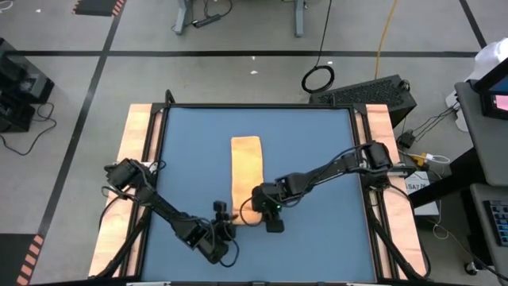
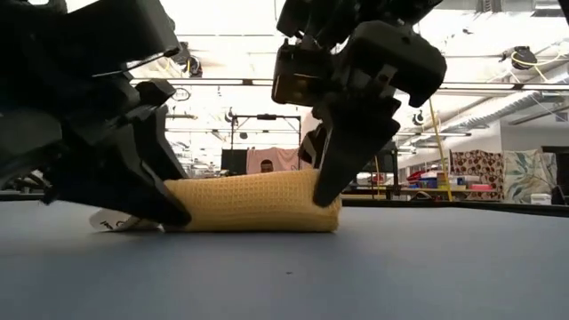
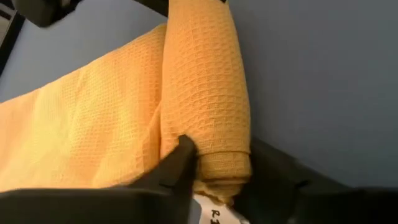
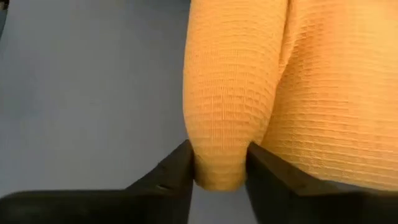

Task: Roll towel into tight, uniform cylinder
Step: Roll the orange microfiber cloth

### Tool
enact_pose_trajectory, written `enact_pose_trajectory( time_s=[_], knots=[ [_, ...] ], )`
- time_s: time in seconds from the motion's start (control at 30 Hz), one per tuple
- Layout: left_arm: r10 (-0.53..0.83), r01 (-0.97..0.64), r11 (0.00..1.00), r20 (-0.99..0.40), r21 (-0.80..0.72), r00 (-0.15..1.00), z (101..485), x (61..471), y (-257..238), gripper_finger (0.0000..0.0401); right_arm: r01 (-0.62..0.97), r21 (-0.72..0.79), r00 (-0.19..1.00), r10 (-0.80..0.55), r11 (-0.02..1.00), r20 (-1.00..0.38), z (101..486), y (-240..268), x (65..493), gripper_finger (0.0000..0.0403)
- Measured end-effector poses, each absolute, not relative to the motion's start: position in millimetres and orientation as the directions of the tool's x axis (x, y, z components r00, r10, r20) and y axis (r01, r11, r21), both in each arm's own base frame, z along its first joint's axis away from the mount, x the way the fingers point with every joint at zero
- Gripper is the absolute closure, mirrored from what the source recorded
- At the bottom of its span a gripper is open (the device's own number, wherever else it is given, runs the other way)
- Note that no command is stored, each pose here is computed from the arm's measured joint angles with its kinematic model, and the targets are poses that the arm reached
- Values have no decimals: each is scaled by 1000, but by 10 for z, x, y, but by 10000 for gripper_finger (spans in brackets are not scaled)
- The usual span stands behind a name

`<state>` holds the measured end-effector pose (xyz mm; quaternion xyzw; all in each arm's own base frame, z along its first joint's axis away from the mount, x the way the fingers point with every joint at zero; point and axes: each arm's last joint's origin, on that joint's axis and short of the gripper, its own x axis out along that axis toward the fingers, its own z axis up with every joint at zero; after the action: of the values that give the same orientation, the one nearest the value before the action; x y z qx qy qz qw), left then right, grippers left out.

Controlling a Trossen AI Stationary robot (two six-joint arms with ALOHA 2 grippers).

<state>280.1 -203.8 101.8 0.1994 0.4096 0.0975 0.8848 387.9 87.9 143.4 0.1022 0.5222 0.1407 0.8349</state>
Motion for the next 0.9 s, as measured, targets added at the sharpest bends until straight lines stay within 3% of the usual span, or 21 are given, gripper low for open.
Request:
enact_pose_trajectory(
  time_s=[0.13, 0.37, 0.7, 0.9],
  knots=[
    [351, -28, 903, -698, 429, 624, 1012, 2784, -2013, 348, -147, 219, 412, 261, 965, -873, 1520, 888, 3810, 229],
    [325, -8, 914, -719, 406, 615, 1075, 2762, -2007, 352, -191, 7, 471, 98, 982, -877, 1658, 1231, 3666, 169],
    [147, 91, 968, -817, 236, 558, 1308, 2719, -1977, 351, -157, -182, 669, -31, 971, -743, 1746, 1907, 3494, 190],
    [111, 89, 978, -827, 190, 551, 1318, 2770, -1940, 350, -180, -308, 738, -78, 934, -670, 1530, 2157, 3515, 198]
  ],
)
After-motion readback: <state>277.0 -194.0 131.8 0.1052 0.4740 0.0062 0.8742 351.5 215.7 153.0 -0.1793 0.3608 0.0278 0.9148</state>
